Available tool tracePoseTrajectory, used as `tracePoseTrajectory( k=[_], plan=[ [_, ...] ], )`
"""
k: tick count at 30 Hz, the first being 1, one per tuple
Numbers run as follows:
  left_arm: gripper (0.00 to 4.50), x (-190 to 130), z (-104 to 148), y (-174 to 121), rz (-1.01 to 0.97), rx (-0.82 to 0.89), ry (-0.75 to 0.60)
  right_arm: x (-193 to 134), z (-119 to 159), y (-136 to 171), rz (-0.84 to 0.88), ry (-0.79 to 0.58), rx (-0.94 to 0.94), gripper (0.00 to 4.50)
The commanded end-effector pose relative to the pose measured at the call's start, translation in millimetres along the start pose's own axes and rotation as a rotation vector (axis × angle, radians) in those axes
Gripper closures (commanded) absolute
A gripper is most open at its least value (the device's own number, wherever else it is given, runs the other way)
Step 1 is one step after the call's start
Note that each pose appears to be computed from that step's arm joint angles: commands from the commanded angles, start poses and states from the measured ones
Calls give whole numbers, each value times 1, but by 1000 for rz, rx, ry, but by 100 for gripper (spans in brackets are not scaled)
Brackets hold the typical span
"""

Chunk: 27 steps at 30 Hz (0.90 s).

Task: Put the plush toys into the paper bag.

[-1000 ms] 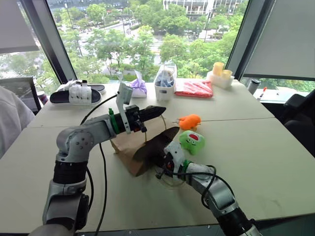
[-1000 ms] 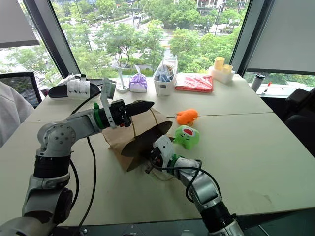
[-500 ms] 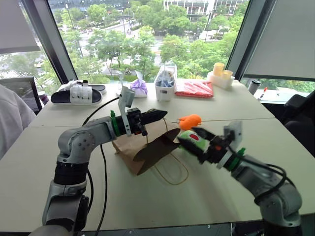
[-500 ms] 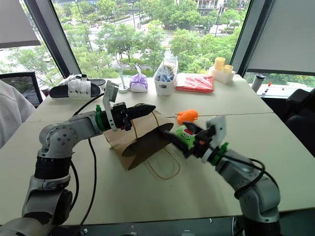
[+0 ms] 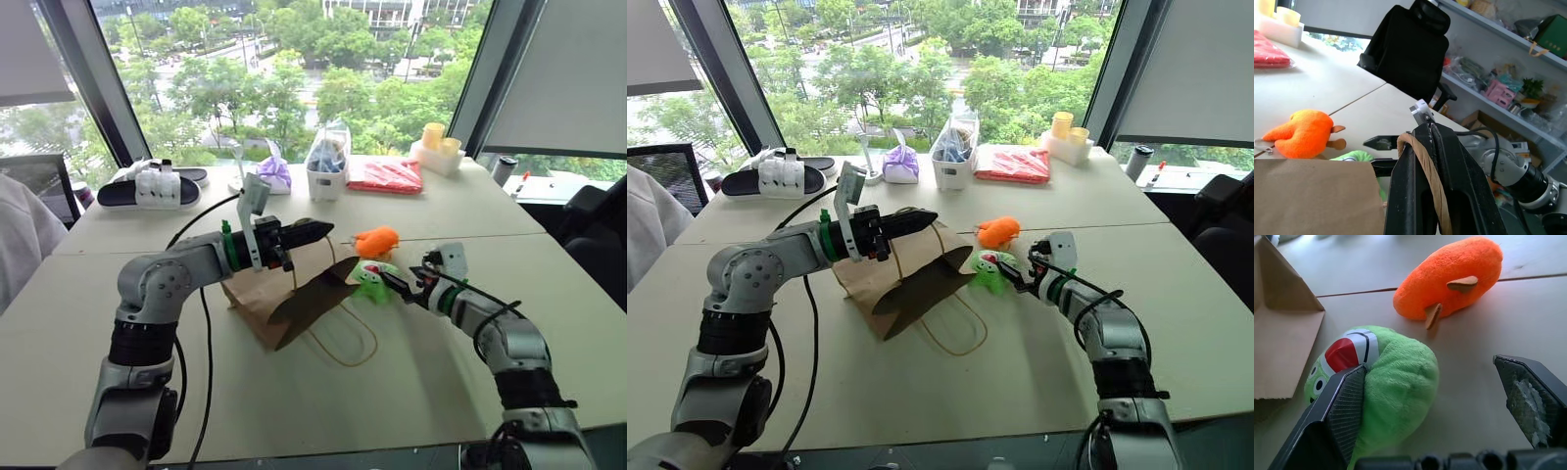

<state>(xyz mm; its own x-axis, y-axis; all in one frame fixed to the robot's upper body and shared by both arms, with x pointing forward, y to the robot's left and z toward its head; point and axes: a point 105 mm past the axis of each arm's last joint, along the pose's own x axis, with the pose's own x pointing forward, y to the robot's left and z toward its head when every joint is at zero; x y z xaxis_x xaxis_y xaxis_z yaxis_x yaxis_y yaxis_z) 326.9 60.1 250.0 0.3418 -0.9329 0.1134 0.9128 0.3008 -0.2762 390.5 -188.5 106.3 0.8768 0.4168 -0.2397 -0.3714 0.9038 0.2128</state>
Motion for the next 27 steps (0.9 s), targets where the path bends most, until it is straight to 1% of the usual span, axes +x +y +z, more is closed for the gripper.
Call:
tracePoseTrajectory(
  k=[1, 5, 7, 10, 11, 13, 16, 19, 21, 24, 27],
  plan=[
    [450, -1, 9, -5, -7, 48, -19, 4, -1, 1, 28, -11, 82, 144],
    [450, -3, 9, -2, 7, 52, -17, 3, 4, 7, 63, -41, 152, 351],
    [450, -3, 9, -1, 10, 53, -16, 0, 9, 6, 64, -68, 180, 446],
    [450, -3, 9, -1, 10, 54, -16, -8, 22, 3, 56, -134, 215, 446],
    [450, -3, 9, 0, 9, 54, -16, -17, 32, 2, 64, -181, 229, 446],
    [450, -2, 10, 1, 10, 56, -15, -39, 50, 4, 90, -261, 189, 446],
    [450, -3, 11, 2, 6, 57, -17, -77, 63, 18, 140, -301, 162, 446],
    [450, -2, 13, 2, -6, 52, -21, -110, 60, 53, 262, -289, 177, 446],
    [450, 0, 14, 3, -11, 52, -22, -120, 52, 78, 331, -264, 206, 446],
    [450, 2, 17, 4, -17, 47, -30, -119, 38, 106, 369, -216, 245, 446],
    [450, 5, 19, 2, -37, 33, -40, -109, 30, 120, 361, -201, 297, 446]
  ],
)
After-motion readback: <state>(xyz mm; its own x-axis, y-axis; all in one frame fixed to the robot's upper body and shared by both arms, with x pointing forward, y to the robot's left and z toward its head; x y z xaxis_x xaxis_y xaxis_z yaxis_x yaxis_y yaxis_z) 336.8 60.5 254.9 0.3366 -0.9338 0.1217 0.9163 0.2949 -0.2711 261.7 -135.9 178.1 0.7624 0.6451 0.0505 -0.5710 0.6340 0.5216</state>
